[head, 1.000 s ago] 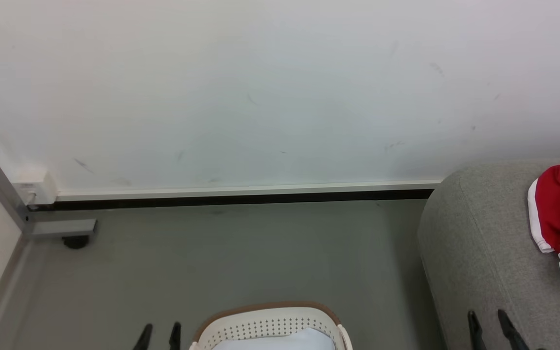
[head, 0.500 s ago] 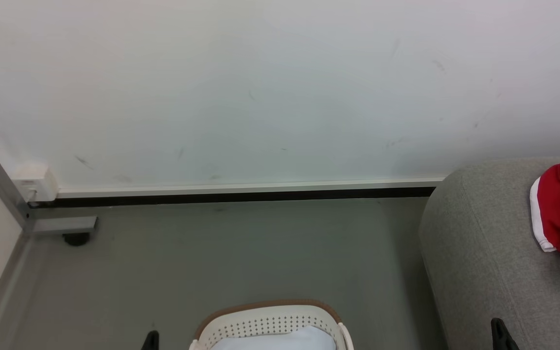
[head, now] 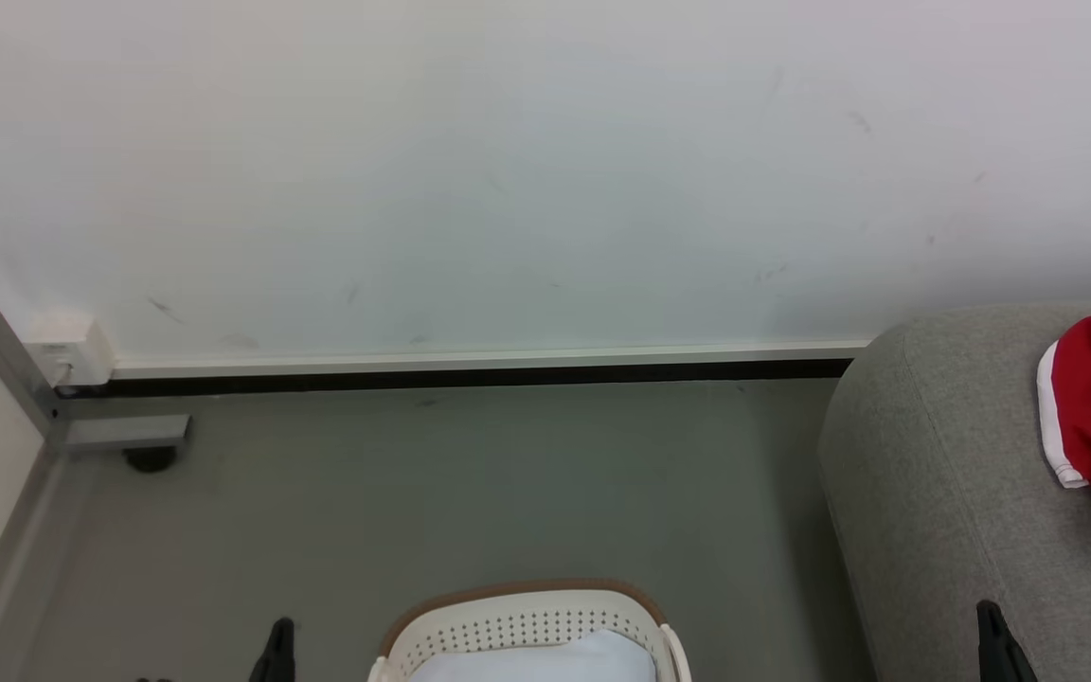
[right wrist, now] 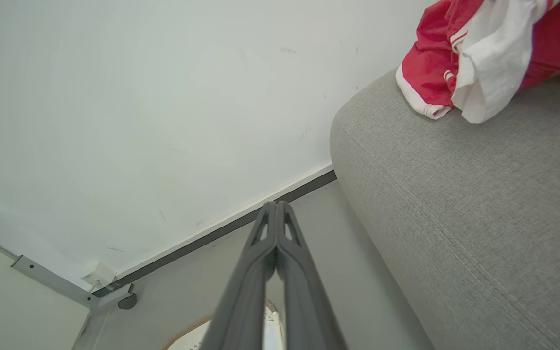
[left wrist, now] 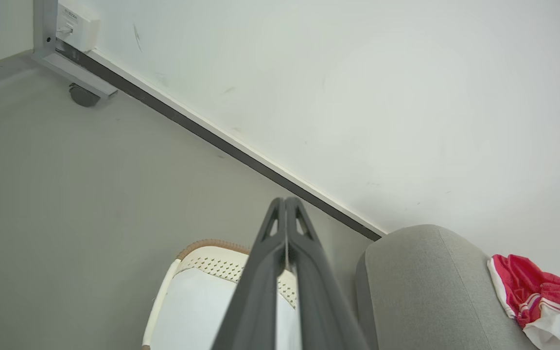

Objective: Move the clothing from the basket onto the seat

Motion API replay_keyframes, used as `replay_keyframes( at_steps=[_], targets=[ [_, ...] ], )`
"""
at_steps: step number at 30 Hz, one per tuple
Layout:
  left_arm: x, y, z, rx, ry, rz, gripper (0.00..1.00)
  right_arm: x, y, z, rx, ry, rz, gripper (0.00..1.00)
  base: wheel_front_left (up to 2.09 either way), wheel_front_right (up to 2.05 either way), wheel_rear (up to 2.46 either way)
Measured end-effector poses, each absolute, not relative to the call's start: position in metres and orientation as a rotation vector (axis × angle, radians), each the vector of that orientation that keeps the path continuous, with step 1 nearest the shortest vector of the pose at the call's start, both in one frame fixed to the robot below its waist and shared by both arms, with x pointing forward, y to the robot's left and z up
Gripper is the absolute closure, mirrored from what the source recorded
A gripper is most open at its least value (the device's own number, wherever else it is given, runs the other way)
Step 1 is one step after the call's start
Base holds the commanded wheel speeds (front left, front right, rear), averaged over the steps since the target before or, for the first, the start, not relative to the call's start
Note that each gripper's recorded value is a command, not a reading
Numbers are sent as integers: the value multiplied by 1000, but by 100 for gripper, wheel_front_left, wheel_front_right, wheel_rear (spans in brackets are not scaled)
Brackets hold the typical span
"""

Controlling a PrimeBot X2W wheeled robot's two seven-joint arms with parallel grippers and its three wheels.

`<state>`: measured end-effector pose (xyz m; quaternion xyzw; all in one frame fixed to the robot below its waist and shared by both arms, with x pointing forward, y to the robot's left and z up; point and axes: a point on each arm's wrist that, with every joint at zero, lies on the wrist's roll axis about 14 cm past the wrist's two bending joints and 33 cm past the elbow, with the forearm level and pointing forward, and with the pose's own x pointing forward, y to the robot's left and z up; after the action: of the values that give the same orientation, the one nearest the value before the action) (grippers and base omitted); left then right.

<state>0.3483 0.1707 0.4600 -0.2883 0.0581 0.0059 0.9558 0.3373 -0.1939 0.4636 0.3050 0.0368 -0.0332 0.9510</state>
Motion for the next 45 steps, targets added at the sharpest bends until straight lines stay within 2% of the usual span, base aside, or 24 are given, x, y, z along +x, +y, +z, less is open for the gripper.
replay_keyframes(
  at_steps=[45],
  targets=[
    [370, 187, 480, -1135, 85, 59, 100, 364, -200, 483, 1155, 45, -80, 100, 0, 0, 0]
  ],
)
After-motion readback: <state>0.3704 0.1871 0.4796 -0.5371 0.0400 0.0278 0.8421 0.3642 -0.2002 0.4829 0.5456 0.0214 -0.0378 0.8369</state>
